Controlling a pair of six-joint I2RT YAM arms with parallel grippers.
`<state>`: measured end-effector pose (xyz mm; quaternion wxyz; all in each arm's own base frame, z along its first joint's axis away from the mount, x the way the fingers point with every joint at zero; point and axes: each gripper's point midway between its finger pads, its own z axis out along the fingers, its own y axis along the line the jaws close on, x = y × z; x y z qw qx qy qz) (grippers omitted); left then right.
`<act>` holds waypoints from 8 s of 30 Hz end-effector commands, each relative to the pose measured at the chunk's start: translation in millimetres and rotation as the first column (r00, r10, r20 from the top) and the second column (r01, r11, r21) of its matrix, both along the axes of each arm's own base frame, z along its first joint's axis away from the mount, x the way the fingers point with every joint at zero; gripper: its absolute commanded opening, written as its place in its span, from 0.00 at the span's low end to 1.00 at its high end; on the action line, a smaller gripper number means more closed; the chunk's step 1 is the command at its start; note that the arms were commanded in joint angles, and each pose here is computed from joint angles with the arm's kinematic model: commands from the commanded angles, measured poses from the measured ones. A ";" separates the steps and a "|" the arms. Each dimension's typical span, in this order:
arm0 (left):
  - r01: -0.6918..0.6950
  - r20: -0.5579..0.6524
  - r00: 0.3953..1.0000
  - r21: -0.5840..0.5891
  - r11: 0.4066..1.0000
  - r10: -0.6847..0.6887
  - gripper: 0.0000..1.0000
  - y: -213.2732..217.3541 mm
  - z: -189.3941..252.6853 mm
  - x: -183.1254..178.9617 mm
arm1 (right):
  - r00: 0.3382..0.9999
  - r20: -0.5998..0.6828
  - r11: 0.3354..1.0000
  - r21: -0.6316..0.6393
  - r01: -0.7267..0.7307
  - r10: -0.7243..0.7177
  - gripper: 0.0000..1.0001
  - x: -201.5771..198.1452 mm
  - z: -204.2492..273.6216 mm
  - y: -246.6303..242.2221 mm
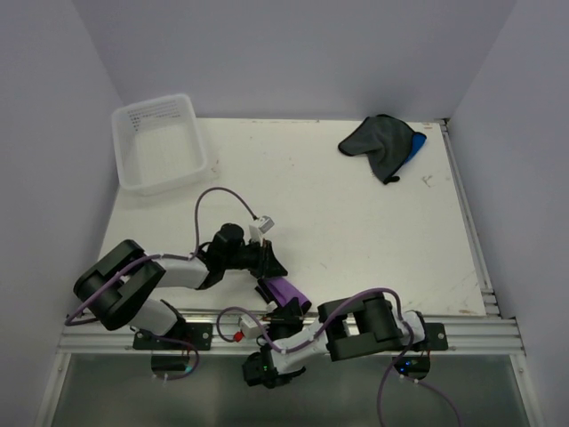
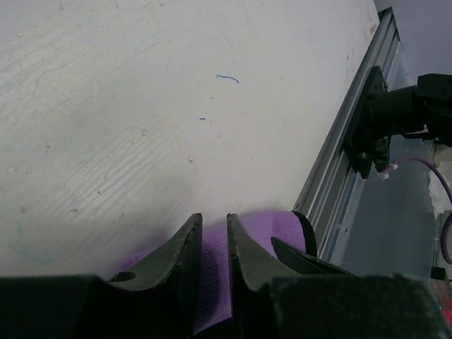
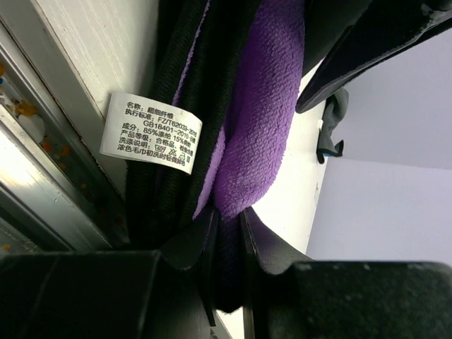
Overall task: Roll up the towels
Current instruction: Roll the towel
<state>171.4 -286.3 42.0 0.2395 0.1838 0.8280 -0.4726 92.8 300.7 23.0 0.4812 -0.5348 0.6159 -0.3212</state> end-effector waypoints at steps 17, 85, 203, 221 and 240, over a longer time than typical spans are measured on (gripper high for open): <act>-0.048 -0.049 0.997 0.099 0.994 0.053 0.20 10.3 -48.3 -14.0 | 0.983 -0.183 0.997 0.078 0.005 0.009 0.44 -18.4 -23.5 8.7; -0.180 -0.049 0.981 0.151 0.972 0.189 0.07 25.1 -54.6 4.3 | 0.423 -0.724 -0.059 0.471 0.880 0.545 0.57 30.5 33.6 -17.2; -0.238 0.150 0.960 -0.018 0.971 0.238 0.33 21.9 51.5 46.1 | 0.956 -0.293 0.881 0.445 0.162 -0.027 0.27 29.9 27.2 31.1; -0.164 0.021 0.986 -0.136 0.977 0.168 0.27 1.7 55.9 13.3 | 0.998 -0.013 0.959 0.276 0.070 -0.069 0.27 27.7 32.1 31.9; -0.274 -0.220 0.940 -0.025 0.961 0.262 0.16 24.6 -29.1 -27.8 | 0.997 0.012 0.960 0.272 0.068 -0.074 0.36 16.6 29.3 30.0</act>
